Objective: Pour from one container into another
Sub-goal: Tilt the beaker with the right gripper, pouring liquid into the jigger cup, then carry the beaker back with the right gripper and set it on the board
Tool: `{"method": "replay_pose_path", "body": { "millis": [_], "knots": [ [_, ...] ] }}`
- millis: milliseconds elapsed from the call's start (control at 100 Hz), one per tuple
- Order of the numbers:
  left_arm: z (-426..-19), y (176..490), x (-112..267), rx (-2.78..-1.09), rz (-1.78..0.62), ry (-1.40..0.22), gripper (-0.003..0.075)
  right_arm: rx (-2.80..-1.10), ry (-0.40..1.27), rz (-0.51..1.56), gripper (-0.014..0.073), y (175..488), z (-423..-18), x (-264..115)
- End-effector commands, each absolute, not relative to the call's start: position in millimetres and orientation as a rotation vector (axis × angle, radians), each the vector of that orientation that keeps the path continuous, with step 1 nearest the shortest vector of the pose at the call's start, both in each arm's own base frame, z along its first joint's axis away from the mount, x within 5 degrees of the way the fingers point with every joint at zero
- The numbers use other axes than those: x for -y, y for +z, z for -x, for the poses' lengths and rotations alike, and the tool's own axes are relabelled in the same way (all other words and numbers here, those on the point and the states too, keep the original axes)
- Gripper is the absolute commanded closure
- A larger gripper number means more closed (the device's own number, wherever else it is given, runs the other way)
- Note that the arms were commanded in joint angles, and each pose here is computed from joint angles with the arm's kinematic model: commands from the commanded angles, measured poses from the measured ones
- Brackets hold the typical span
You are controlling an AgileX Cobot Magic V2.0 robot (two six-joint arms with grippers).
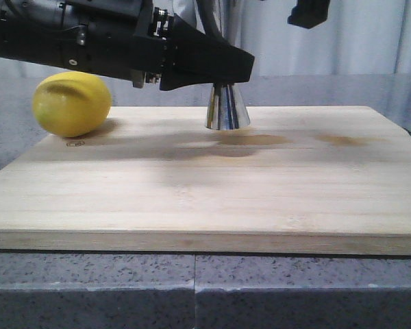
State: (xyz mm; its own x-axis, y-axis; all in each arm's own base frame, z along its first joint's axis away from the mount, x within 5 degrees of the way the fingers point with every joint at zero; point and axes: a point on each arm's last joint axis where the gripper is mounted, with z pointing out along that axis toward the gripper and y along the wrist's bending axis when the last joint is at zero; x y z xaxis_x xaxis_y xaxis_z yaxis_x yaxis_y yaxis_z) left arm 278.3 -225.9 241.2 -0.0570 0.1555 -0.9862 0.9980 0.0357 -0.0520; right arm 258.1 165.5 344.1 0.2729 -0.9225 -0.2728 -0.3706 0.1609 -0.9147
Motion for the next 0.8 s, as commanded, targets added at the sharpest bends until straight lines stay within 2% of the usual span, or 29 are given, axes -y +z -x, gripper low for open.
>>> {"method": "replay_pose_path", "body": {
  "millis": [0,180,310,480,790],
  "knots": [
    [-274,271,228,-1.258,-1.217,-1.205,0.0661,-1.313,-0.557,1.282,0.0285,367,-254,-161],
    [-274,271,228,-1.258,-1.217,-1.205,0.0661,-1.437,-0.421,1.096,0.0285,371,-256,-152],
    [-274,271,228,-1.258,-1.217,-1.205,0.0661,-1.532,-0.304,0.882,0.0285,380,-257,-134],
    [-274,271,228,-1.258,-1.217,-1.205,0.0661,-1.587,-0.131,0.68,0.0285,385,-258,-113],
    [-274,271,228,-1.26,-1.217,-1.203,0.0661,-1.677,0.106,0.567,0.0285,345,-252,-91]
  ]
}}
